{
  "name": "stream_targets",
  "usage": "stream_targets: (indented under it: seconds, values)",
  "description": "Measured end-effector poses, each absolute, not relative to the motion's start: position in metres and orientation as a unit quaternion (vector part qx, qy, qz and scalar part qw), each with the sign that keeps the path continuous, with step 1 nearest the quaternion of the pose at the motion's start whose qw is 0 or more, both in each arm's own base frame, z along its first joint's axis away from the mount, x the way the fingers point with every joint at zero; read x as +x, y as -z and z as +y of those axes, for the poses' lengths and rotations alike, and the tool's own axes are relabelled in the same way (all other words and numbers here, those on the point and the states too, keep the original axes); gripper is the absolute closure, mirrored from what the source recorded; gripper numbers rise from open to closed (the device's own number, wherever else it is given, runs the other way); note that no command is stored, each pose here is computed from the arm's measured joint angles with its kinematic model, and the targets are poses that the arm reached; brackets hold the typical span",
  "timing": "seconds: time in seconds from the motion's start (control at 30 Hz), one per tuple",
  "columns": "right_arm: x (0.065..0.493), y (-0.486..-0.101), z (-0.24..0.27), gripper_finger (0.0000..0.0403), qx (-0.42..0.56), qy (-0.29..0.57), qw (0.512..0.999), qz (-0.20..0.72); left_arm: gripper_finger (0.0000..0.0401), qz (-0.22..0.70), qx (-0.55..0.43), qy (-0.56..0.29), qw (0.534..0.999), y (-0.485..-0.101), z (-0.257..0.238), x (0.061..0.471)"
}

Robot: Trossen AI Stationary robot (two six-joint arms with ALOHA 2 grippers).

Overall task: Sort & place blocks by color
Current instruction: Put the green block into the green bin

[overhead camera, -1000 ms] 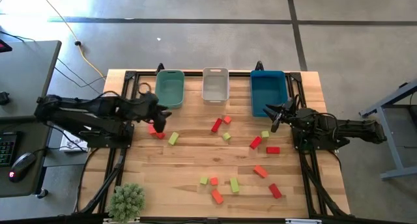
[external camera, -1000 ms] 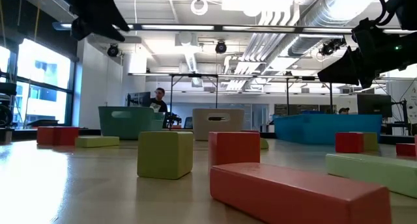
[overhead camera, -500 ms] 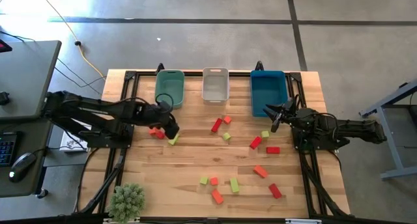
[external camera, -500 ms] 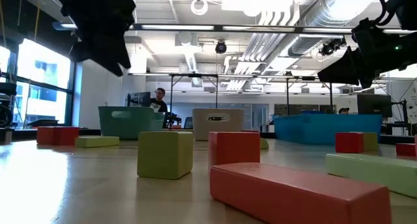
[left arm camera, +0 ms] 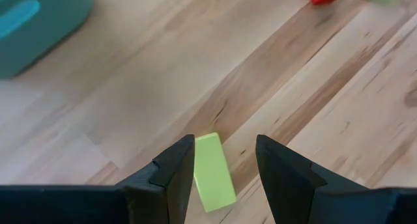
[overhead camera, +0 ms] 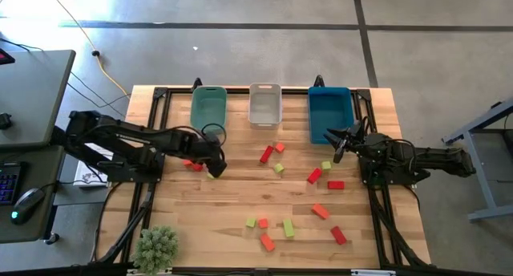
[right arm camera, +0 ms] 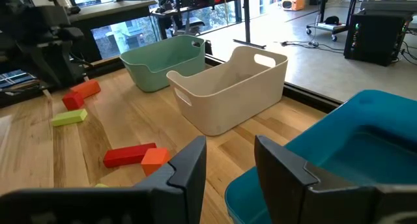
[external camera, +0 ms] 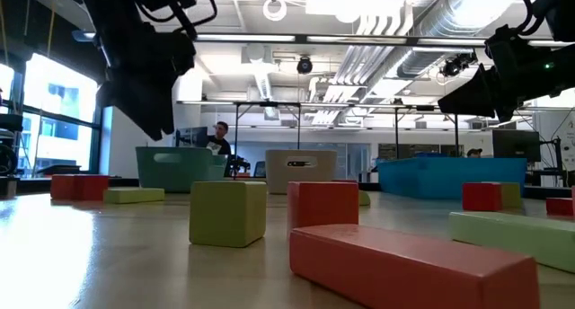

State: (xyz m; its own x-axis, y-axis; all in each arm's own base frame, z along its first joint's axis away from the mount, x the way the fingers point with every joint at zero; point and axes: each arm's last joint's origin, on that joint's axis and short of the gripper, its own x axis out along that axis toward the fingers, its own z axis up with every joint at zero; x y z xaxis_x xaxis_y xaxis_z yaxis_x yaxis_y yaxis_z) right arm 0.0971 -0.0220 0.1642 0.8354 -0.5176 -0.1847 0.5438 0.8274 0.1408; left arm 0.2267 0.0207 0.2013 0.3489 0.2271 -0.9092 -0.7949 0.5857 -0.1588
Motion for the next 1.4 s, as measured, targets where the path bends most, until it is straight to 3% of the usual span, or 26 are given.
stream_targets:
  seconds: [0.37,0.77,1.4]
  values:
    - [0.097,-0.164,-0.022,0.0284,0.094,0.278,0.953,0.069,0.0244,0.51,-0.335,-0.335,0.718,-0.178,0.027,0.235]
    - [0.097,-0.164,-0.022,0.0284,0.094,0.278,0.953,0.069,0.0205,0.537,-0.346,-0.342,0.689,-0.161,0.026,0.241]
    - [0.097,-0.164,-0.022,0.0284,0.094,0.278,0.953,0.069,0.0204,0.568,-0.343,-0.355,0.658,-0.131,0.027,0.252]
